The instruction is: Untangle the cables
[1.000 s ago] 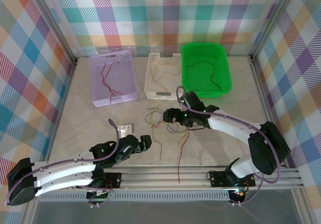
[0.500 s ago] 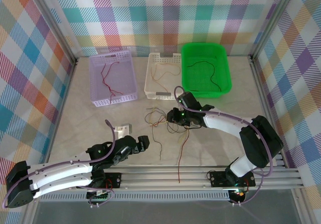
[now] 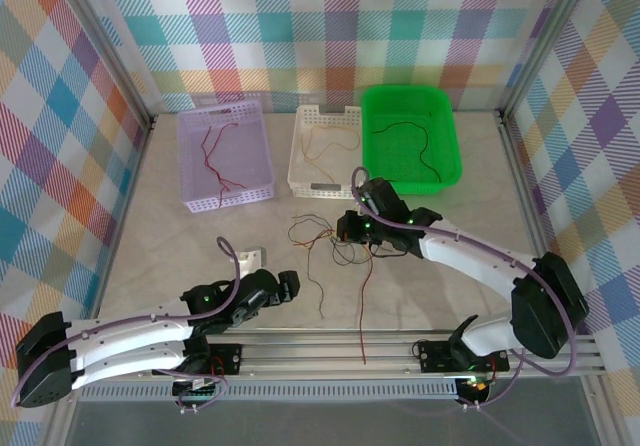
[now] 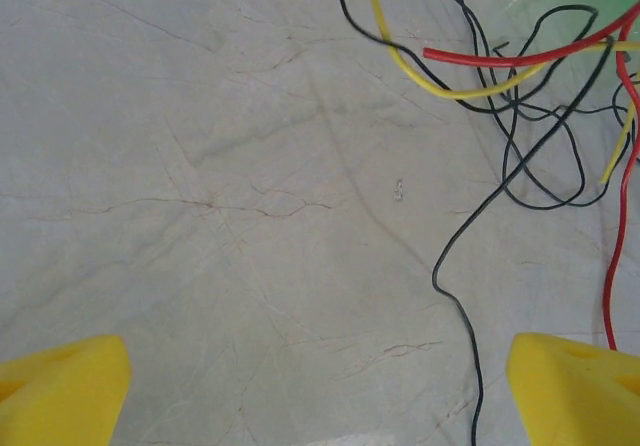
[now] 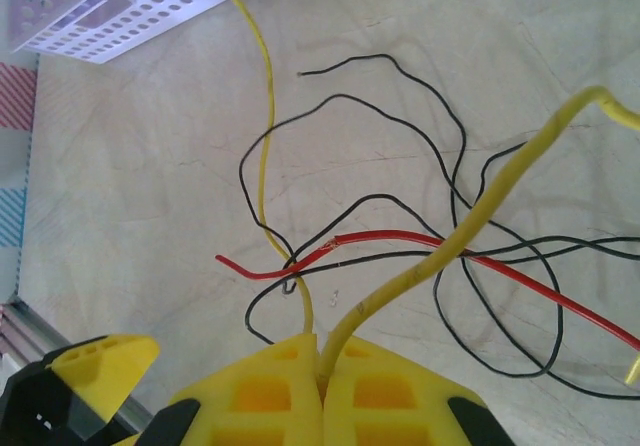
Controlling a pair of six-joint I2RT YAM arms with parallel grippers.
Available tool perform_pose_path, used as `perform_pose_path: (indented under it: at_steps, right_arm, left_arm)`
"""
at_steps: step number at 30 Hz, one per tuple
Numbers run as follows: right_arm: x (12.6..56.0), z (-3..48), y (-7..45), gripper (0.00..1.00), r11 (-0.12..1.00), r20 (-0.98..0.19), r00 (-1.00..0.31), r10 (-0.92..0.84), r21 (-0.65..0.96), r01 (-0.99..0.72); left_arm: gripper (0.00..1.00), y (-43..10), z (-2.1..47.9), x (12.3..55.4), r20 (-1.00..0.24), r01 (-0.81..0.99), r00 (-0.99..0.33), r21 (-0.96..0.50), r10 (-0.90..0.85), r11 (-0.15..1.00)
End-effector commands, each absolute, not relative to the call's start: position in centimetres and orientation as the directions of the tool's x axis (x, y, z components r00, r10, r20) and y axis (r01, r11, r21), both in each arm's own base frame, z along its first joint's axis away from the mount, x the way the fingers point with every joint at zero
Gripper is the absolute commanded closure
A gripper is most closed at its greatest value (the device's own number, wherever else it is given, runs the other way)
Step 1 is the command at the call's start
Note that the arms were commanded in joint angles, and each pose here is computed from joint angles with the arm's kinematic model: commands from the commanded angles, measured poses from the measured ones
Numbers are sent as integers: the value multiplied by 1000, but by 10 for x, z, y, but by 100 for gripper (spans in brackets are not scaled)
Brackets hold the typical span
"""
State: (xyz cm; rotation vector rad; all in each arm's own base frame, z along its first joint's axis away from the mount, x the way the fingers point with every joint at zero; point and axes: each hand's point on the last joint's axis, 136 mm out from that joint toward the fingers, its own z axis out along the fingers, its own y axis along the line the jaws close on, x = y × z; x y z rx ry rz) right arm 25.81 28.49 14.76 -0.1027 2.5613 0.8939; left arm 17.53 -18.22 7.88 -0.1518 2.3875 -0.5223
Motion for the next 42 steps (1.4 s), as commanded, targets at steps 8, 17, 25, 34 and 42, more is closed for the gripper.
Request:
perform_pose_path:
  at_steps: [8, 17, 25, 34, 42]
  right_arm:
    - [238, 201, 293, 100, 702, -497, -867, -30, 607, -372]
    - [227, 207, 302, 100, 650, -477, -878, -53, 650, -392]
    - [210, 216, 309, 100, 587, -448, -888, -99, 694, -416]
    - [204, 220, 305, 100, 588, -455, -884, -107, 688, -425]
    - [210, 212, 289, 100, 666, -483, -870, -98, 617, -418]
  left_arm:
    - [2, -241, 130, 192, -642, 177, -710, -561, -289, 809]
    - [3, -257, 121, 193, -633, 204, -727, -569, -266, 796]
    - [16, -249, 123, 203, -690, 201, -687, -482, -228, 853]
    - [53, -241, 126, 206, -713, 192, -661, -460, -232, 867]
    - [100, -225, 128, 202, -712, 167, -649, -477, -268, 863]
